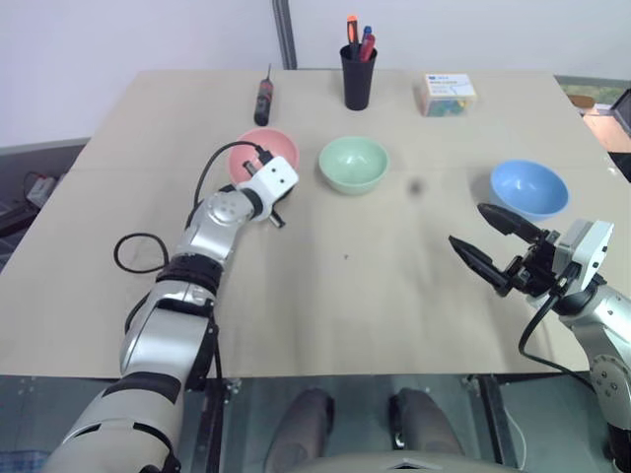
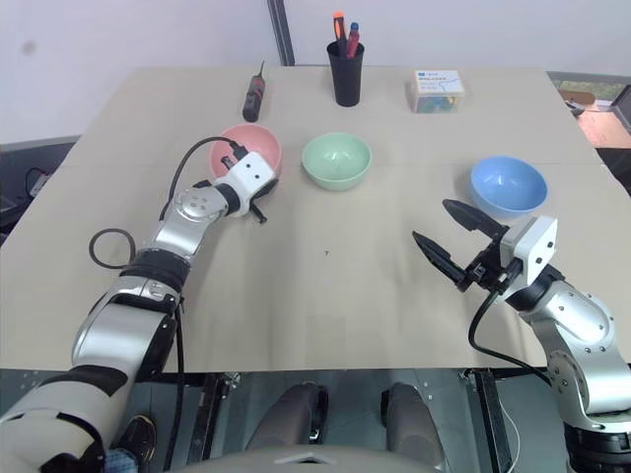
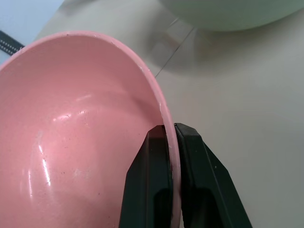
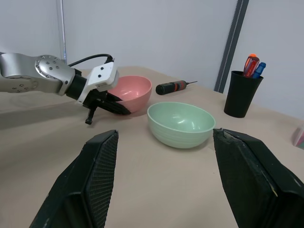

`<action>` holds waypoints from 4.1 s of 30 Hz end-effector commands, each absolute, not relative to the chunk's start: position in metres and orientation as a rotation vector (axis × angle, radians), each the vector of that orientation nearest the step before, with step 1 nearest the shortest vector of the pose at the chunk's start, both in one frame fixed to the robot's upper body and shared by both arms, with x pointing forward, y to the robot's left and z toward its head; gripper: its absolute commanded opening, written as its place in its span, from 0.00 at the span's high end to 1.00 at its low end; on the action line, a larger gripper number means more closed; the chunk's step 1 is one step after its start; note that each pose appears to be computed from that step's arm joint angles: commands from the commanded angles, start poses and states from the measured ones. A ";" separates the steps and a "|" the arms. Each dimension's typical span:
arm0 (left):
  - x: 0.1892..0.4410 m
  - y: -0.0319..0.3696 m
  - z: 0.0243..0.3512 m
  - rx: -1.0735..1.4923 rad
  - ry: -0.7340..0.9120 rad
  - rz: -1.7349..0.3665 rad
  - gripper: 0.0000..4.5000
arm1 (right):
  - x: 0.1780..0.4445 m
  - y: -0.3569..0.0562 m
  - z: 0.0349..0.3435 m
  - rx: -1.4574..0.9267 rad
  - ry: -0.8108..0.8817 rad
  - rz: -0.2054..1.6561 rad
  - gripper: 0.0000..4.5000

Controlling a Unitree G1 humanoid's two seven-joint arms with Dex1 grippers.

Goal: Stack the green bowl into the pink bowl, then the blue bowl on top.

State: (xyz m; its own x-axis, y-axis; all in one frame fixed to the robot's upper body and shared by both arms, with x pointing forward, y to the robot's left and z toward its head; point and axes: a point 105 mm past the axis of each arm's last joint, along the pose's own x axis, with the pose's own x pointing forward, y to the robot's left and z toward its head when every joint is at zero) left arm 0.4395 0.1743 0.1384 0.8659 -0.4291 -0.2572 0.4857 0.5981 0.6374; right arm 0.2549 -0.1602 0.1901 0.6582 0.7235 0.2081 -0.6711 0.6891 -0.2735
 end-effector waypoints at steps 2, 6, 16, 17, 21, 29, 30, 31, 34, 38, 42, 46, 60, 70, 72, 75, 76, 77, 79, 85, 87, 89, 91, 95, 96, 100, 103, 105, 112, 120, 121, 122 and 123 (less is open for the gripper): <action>0.415 0.156 0.163 0.614 -0.097 -0.685 0.99 | 0.253 -0.161 0.200 -0.204 -0.360 0.794 0.26; 0.387 0.139 0.175 0.474 -0.215 -0.832 0.99 | 0.255 -0.160 0.198 -0.200 -0.357 0.804 0.26; 0.308 0.082 0.166 0.437 -0.363 -1.247 0.99 | 0.261 -0.159 0.197 -0.201 -0.355 0.824 0.26; 0.303 0.077 0.163 0.468 -0.370 -1.276 0.99 | 0.262 -0.158 0.197 -0.198 -0.357 0.826 0.26; 0.288 0.067 0.151 0.540 -0.381 -1.381 0.99 | 0.261 -0.154 0.199 -0.191 -0.367 0.835 0.26; 0.274 0.068 0.133 0.579 -0.288 -1.539 0.91 | 0.260 -0.156 0.200 -0.197 -0.368 0.825 0.26; 0.273 0.069 0.132 0.579 -0.281 -1.550 0.86 | 0.260 -0.155 0.200 -0.197 -0.367 0.824 0.26; 0.272 0.069 0.131 0.579 -0.276 -1.557 0.79 | 0.259 -0.155 0.199 -0.197 -0.367 0.823 0.26; 0.269 0.071 0.129 0.584 -0.261 -1.591 0.51 | 0.259 -0.155 0.199 -0.198 -0.366 0.820 0.26; 0.270 0.076 0.130 0.601 -0.253 -1.607 0.16 | 0.258 -0.156 0.199 -0.200 -0.363 0.814 0.26; 0.281 0.082 0.142 0.572 -0.280 -1.532 0.01 | 0.258 -0.156 0.198 -0.201 -0.362 0.814 0.26; 0.297 0.094 0.157 0.499 -0.304 -1.402 0.01 | 0.259 -0.157 0.199 -0.204 -0.360 0.818 0.26; 0.317 0.168 0.204 0.152 -0.378 -0.814 0.01 | 0.310 -0.137 0.210 -0.336 -0.298 0.850 0.26; 0.290 0.190 0.194 0.108 -0.307 -0.746 0.01 | 0.371 -0.072 0.224 -0.523 -0.273 0.905 0.26; 0.283 0.192 0.191 0.109 -0.288 -0.751 0.01 | 0.378 -0.059 0.221 -0.578 -0.248 0.935 0.26; 0.274 0.196 0.188 0.124 -0.263 -0.757 0.01 | 0.386 -0.034 0.221 -0.691 -0.257 0.991 0.26; 0.272 0.198 0.187 0.130 -0.260 -0.752 0.01 | 0.390 -0.026 0.222 -0.711 -0.252 0.999 0.26; 0.271 0.200 0.187 0.134 -0.257 -0.747 0.01 | 0.394 -0.021 0.222 -0.722 -0.241 0.999 0.26; 0.269 0.201 0.187 0.138 -0.255 -0.742 0.01 | 0.404 -0.011 0.218 -0.746 -0.205 1.001 0.26; 0.261 0.200 0.184 0.138 -0.243 -0.733 0.01 | 0.419 0.007 0.208 -0.878 -0.142 1.020 0.26; 0.260 0.200 0.182 0.134 -0.236 -0.729 0.01 | 0.422 0.009 0.201 -0.945 -0.105 1.030 0.26; 0.258 0.199 0.181 0.131 -0.233 -0.730 0.01 | 0.424 0.010 0.196 -0.966 -0.068 1.035 0.26; 0.258 0.198 0.180 0.134 -0.233 -0.732 0.01 | 0.428 0.012 0.192 -0.980 -0.037 1.027 0.26; 0.260 0.199 0.184 0.149 -0.252 -0.711 0.01 | 0.432 0.012 0.187 -1.004 -0.003 1.014 0.26; 0.260 0.199 0.184 0.151 -0.254 -0.710 0.01 | 0.432 0.013 0.186 -1.005 -0.003 1.018 0.26; 0.259 0.198 0.183 0.154 -0.254 -0.719 0.00 | 0.429 0.017 0.184 -1.012 -0.013 1.041 0.46; 0.259 0.198 0.183 0.150 -0.257 -0.723 0.00 | 0.428 0.018 0.183 -1.013 -0.016 1.045 0.75; 0.259 0.196 0.183 0.140 -0.257 -0.731 0.00 | 0.428 0.018 0.182 -1.013 -0.016 1.046 0.91; 0.262 0.190 0.182 0.124 -0.269 -0.746 0.00 | 0.428 0.015 0.184 -1.018 -0.026 1.050 1.00; 0.265 0.189 0.182 0.122 -0.281 -0.752 0.00 | 0.418 0.004 0.203 -1.082 -0.084 1.095 1.00; 0.266 0.189 0.182 0.123 -0.282 -0.753 0.00 | 0.413 -0.002 0.206 -1.095 -0.090 1.110 1.00; 0.267 0.189 0.182 0.123 -0.284 -0.755 0.00 | 0.407 -0.008 0.210 -1.106 -0.096 1.129 1.00; 0.268 0.188 0.182 0.124 -0.287 -0.761 0.00 | 0.399 -0.016 0.215 -1.115 -0.099 1.152 1.00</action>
